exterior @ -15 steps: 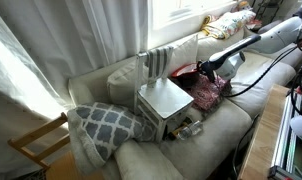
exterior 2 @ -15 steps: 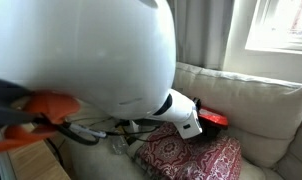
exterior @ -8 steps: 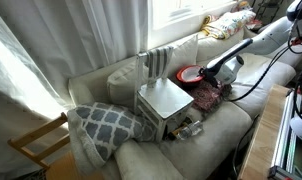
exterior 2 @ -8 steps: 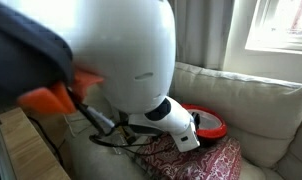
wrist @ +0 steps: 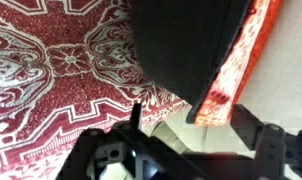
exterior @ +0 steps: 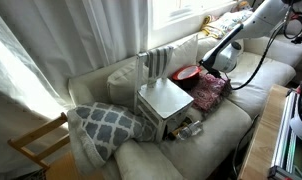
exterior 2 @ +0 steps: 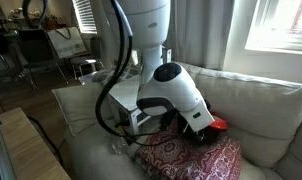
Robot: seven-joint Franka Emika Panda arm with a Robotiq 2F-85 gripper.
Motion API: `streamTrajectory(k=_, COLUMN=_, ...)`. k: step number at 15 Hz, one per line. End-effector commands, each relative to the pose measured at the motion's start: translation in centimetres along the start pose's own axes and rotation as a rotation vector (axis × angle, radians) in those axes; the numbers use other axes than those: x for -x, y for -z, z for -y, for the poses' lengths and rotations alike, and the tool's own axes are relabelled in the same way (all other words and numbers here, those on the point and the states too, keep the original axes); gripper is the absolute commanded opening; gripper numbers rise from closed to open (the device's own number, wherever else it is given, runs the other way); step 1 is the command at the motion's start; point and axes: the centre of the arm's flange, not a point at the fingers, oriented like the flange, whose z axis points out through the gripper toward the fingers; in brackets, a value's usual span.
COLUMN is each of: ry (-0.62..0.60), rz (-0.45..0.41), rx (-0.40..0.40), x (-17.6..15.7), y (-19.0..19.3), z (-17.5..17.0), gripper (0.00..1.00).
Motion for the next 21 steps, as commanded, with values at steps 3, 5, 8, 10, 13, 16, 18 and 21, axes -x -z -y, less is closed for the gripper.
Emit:
streamTrajectory(k=3, ry=0.111, rz=0.028, rx=0.13, x=-1.3, y=3.3, z=2.6, gripper=1.0)
streamTrajectory(k=5, ry=0.156, rz=0.029, rx=0.149, x=-2.0, y=4.5, z=3.7, gripper=1.0)
streamTrajectory(k=8, ry=0.226, rz=0.072, rx=0.156, x=-2.8, y=7.1, z=6.0, gripper=1.0)
streamTrajectory(k=10, ry=0.265, rz=0.11, rx=0.169, x=-3.1, y=9.0, z=7.9, gripper=1.0)
streamTrajectory(k=13, ry=0.346, rz=0.239, rx=0.185, x=-3.3, y=12.5, z=10.7, gripper=1.0)
streamTrajectory(k=16, ry=0.434, rz=0.307, rx=0.228, x=-3.6, y=16.0, z=13.2, gripper=1.0)
streamTrajectory(k=18, ry=0.486, rz=0.308, rx=0.274, x=-3.6, y=18.2, z=14.4, gripper=1.0)
streamTrajectory(k=21, ry=0.558, rz=0.326, rx=0.333, x=-3.5, y=21.0, z=15.9, gripper=1.0)
